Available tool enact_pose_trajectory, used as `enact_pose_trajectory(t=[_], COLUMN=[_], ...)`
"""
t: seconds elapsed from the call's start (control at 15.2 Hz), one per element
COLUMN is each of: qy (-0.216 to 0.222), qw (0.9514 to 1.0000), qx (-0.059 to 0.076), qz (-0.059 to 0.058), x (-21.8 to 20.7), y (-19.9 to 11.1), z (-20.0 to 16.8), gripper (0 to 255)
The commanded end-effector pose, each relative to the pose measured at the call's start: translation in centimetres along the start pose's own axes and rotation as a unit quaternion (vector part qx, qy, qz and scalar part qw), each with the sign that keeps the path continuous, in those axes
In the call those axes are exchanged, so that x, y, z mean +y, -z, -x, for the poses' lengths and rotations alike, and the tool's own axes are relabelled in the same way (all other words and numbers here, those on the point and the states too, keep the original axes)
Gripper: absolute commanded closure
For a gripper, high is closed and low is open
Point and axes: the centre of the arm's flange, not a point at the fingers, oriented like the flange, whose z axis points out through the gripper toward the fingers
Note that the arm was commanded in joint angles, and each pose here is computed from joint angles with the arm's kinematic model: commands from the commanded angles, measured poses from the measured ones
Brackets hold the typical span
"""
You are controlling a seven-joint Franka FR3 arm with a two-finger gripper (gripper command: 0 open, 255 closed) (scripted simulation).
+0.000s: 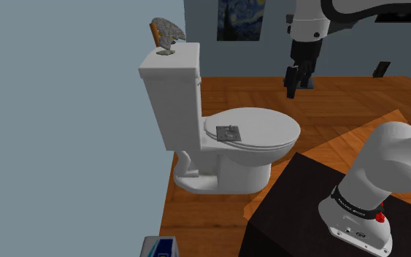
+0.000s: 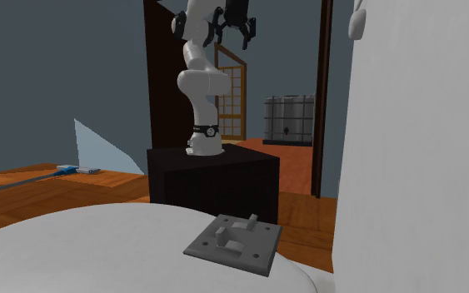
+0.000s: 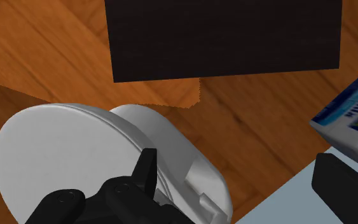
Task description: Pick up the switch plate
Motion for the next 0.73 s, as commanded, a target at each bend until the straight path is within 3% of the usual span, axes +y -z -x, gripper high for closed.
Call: enact_pose_trajectory(t=[0.0, 0.66], qy=[0.0, 0.002], qw=[1.0, 0.9999], qx=[0.0, 0.009], qz=[0.0, -0.014], x=[0.0, 4.1], y=[0.0, -8.7], z=[0.0, -8.9], gripper=[0, 0])
